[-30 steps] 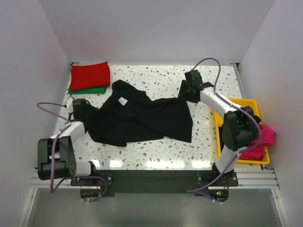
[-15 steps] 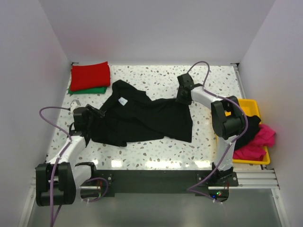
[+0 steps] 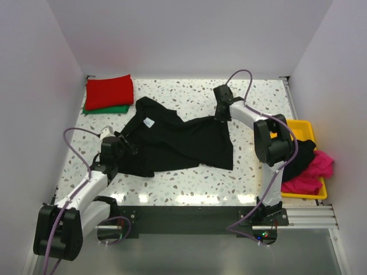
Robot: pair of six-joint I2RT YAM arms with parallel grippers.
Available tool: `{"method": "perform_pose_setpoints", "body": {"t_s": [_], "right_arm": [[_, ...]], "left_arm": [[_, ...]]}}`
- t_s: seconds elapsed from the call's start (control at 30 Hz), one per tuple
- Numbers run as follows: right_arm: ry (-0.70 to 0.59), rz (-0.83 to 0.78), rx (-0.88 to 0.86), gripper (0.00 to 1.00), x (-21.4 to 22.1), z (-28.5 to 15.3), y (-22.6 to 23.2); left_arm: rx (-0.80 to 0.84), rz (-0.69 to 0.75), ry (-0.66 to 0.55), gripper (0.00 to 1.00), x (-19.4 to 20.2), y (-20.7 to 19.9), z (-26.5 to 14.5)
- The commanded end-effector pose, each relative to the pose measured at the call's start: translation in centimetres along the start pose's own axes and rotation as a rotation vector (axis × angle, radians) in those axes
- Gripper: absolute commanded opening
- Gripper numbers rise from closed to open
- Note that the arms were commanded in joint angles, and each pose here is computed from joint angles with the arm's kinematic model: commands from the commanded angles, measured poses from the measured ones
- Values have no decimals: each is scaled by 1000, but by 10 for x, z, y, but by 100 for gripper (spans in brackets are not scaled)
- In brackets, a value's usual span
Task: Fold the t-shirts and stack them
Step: Flatten the tshirt out
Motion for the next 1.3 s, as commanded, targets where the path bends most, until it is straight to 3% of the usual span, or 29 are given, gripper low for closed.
{"method": "perform_pose_setpoints", "body": {"t_s": [0.0,0.23,0.33,0.43,0.53,0.57,0.67,1.07,1.27], "right_arm": [[-87,5,18,0,-27,-10,3],[-104,6,21,0,-53,-4,12],[-106,7,16,0,-56,-2,14],[-108,9,16,0,-59,-1,13],[-109,16,20,0,-63,0,11],[-114,22,21,0,-66,0,9],[-117,35,25,0,-75,4,4],[-124,118,33,0,-122,33,-22],[-141,122,-26,0,-137,57,-9]], "left_arm": [[-18,63,9,54,4,4,-3],[-18,167,105,64,21,-4,9],[-26,203,147,64,28,-10,15],[-8,218,142,58,28,-21,21],[-1,229,154,37,29,-26,23],[-2,232,154,20,28,-27,23],[-20,242,160,0,24,-29,20],[-97,182,71,0,-10,-22,-6],[-109,178,97,0,-16,-17,-2]]}}
Point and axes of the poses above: each gripper's point midway between its finger pads, its own z axis out along the fingers, its own y axis along the line the jaws close on, x = y × z, the point moved 8 cm from there along -z, back along the fingers
